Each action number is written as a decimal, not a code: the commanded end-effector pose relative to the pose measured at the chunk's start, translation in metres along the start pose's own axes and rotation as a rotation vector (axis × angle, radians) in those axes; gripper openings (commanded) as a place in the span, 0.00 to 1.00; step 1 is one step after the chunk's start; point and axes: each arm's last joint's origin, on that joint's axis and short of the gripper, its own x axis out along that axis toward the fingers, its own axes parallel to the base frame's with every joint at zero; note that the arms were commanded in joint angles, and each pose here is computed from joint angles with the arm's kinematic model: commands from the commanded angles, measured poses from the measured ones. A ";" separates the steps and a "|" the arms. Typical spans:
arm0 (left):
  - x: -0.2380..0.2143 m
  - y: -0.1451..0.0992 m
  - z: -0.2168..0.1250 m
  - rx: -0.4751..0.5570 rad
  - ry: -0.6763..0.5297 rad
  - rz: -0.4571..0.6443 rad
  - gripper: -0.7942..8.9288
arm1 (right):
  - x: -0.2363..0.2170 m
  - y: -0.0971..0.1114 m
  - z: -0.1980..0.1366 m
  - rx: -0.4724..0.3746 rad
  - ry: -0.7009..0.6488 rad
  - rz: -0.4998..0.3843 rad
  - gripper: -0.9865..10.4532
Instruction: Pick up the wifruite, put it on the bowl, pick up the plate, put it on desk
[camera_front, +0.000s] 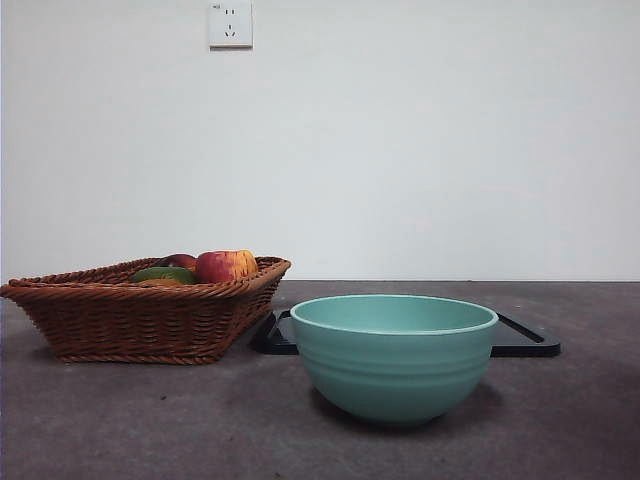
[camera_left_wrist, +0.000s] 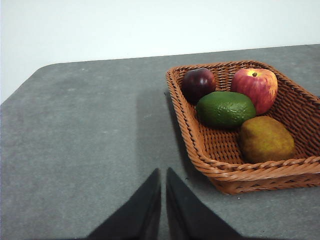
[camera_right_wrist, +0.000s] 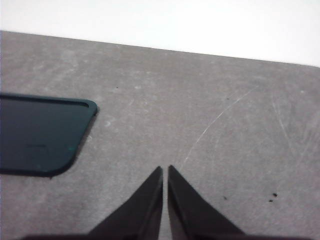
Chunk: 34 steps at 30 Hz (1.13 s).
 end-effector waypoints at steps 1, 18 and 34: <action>0.002 0.000 -0.007 -0.087 0.025 -0.005 0.10 | 0.000 0.000 0.000 0.145 -0.008 0.005 0.09; -0.003 -0.001 0.008 -0.660 0.003 -0.040 0.10 | -0.008 0.003 0.023 0.466 -0.061 0.158 0.09; -0.046 -0.002 0.116 -0.531 -0.141 -0.117 0.10 | -0.059 0.001 0.140 0.290 -0.236 0.214 0.09</action>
